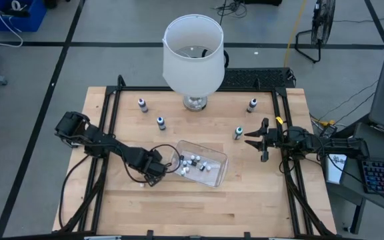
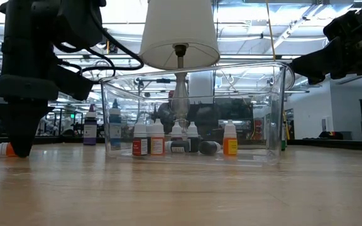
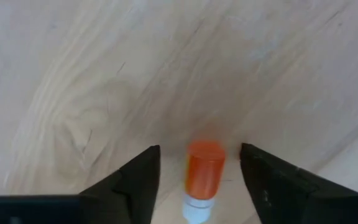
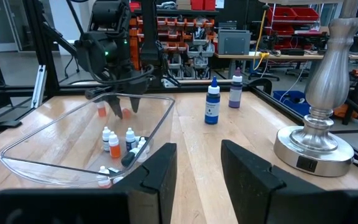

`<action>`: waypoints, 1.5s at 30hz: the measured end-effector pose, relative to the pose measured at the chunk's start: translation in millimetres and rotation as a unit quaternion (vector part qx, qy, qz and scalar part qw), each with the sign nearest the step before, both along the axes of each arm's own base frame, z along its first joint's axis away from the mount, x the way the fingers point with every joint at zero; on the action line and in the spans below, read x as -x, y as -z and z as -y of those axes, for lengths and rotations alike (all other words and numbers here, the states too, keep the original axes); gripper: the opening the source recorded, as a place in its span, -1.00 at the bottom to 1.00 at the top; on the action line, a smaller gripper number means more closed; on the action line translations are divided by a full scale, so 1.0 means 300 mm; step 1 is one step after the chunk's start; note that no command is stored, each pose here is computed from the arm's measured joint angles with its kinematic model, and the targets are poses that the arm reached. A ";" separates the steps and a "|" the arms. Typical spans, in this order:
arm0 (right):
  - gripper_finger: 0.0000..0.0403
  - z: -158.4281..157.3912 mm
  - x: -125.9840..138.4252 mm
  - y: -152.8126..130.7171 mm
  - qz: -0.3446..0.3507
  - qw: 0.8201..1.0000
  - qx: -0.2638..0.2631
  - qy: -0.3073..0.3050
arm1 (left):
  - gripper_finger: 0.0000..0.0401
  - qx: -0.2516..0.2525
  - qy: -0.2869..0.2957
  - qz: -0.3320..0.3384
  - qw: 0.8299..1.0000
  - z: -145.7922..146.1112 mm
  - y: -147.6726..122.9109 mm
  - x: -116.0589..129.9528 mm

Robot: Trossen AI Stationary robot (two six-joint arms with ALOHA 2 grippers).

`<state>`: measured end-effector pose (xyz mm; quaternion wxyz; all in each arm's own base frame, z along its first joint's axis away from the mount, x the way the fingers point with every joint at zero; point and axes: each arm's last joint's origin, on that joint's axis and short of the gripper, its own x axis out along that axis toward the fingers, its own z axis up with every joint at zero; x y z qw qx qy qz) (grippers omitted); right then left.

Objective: Pick & Place food coloring
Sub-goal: Put the yellow food coloring bottle into the transparent bin

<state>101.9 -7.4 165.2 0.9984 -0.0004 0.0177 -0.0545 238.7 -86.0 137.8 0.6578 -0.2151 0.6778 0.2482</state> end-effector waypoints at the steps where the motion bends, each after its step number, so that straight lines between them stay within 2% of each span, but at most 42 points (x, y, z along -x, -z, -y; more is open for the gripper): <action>1: -0.43 0.000 0.000 0.000 0.000 1.000 0.000 0.000 | 0.00 0.003 0.006 0.009 1.000 0.002 0.001 -0.006; 8: -0.43 0.000 0.000 0.000 0.000 1.000 0.000 0.000 | -0.75 0.008 0.035 0.050 0.998 0.010 0.003 -0.032; 15: -0.43 0.000 0.000 0.000 0.000 1.000 0.000 0.000 | -0.77 -0.029 0.051 0.076 0.995 0.012 -0.033 -0.070; 22: -0.43 0.000 0.000 0.000 0.000 1.000 0.000 0.000 | -0.77 -0.094 0.117 0.128 0.980 0.032 -0.206 -0.164; 25: -0.43 0.000 0.000 0.000 0.000 1.000 0.000 0.000 | -0.77 -0.157 0.178 0.163 0.958 0.051 -0.290 -0.200; 27: -0.43 0.000 0.000 0.000 0.000 1.000 0.000 0.000 | -0.77 -0.224 0.234 0.196 0.925 0.073 -0.341 -0.226; 30: -0.43 0.000 0.000 0.000 0.000 1.000 0.000 0.000 | -0.77 -0.330 0.281 0.236 0.870 0.101 -0.389 -0.255; 32: -0.43 0.000 0.000 0.000 0.000 1.000 0.000 0.000 | -0.77 -0.346 0.307 0.246 0.852 0.107 -0.398 -0.270; 35: -0.43 0.000 0.000 0.000 0.000 1.000 0.000 0.000 | -0.77 -0.345 0.326 0.253 0.843 0.104 -0.403 -0.284; 38: -0.43 0.000 0.000 0.000 0.000 1.000 0.000 0.000 | -0.77 -0.331 0.323 0.246 0.852 0.091 -0.398 -0.284; 40: -0.43 0.000 0.000 0.000 0.000 1.000 0.000 0.000 | -0.77 -0.342 0.316 0.239 0.852 0.082 -0.397 -0.283; 45: -0.43 0.000 0.000 0.000 0.000 1.000 0.000 0.000 | -0.77 -0.365 0.327 0.256 0.833 0.065 -0.414 -0.312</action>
